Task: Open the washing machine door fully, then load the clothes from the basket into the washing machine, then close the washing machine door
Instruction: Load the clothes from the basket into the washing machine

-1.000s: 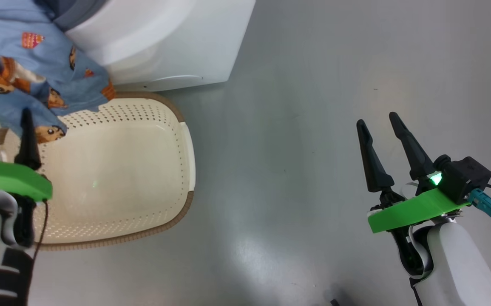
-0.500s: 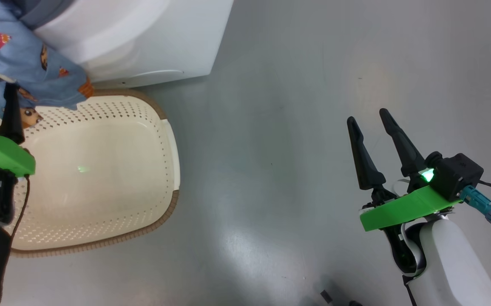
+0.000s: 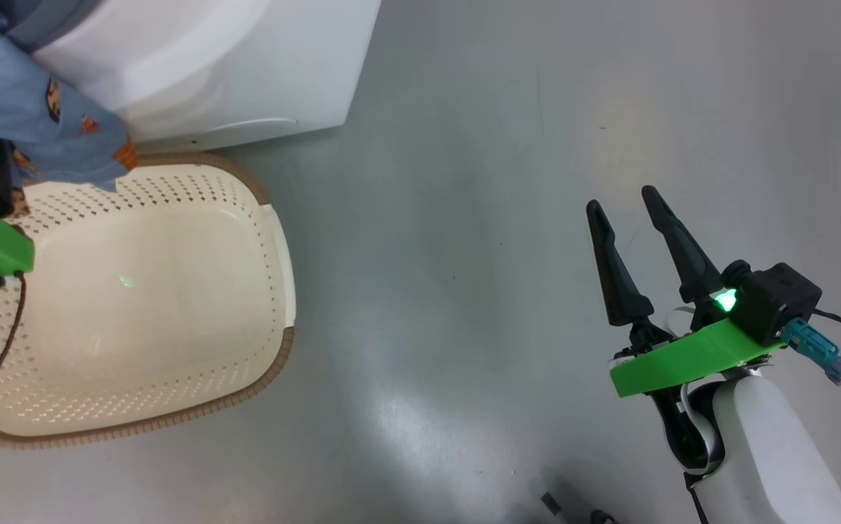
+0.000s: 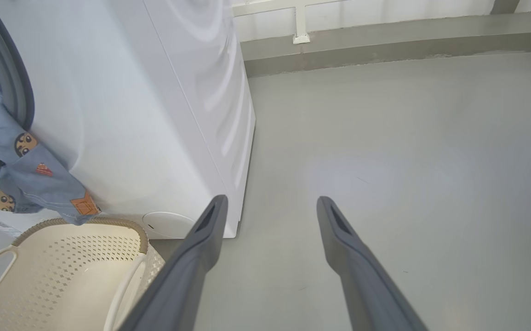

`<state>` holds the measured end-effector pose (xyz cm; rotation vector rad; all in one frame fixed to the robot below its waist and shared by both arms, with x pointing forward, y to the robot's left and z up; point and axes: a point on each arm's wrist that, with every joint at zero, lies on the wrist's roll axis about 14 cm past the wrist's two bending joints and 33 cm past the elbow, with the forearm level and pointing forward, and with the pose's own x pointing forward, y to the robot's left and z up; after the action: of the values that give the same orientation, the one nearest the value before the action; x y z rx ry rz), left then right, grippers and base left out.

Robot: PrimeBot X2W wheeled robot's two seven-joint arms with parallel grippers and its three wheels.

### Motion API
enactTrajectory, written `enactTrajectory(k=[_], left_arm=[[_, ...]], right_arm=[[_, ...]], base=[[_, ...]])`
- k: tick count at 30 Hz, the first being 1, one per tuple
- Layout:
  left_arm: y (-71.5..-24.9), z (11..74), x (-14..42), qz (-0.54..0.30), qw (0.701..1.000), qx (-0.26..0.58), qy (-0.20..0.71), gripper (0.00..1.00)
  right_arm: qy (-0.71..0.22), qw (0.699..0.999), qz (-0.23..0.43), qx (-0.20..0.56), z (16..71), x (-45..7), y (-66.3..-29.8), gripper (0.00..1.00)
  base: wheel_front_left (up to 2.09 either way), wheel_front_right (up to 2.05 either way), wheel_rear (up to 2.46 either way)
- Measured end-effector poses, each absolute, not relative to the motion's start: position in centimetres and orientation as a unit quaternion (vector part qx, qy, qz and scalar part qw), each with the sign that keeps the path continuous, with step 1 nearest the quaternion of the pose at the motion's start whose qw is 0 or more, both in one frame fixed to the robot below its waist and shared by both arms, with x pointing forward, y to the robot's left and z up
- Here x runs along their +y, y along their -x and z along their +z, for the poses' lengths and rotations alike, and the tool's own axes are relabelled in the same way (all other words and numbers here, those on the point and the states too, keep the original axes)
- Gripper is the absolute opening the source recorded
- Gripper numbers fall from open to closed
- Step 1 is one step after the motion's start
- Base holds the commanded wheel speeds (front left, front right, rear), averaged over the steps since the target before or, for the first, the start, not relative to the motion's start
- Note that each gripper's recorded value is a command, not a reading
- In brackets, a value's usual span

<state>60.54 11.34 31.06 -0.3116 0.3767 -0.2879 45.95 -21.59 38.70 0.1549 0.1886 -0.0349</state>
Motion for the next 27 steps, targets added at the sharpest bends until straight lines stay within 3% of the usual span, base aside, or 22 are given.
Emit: enactTrajectory(k=[1, 2, 27], left_arm=[[-60.7, 31.2, 11.3, -0.142, 0.96, 0.184, 0.155, 0.22], [-60.8, 31.3, 11.3, -0.141, 0.96, 0.183, 0.158, 0.0], [-60.4, 39.2, 12.1, -0.137, 0.962, 0.054, 0.23, 0.0]], right_arm=[[-0.077, 0.992, -0.018, 0.094, 38.7, -21.6, -45.9, 1.0], [-0.077, 0.992, -0.018, 0.094, 38.7, -21.6, -45.9, 1.0], [-0.09, 0.993, -0.008, 0.08, 38.7, -20.5, -47.4, 1.0]], base=[[0.0, 0.0, 0.0], [0.0, 0.0, 0.0], [0.0, 0.0, 0.0]])
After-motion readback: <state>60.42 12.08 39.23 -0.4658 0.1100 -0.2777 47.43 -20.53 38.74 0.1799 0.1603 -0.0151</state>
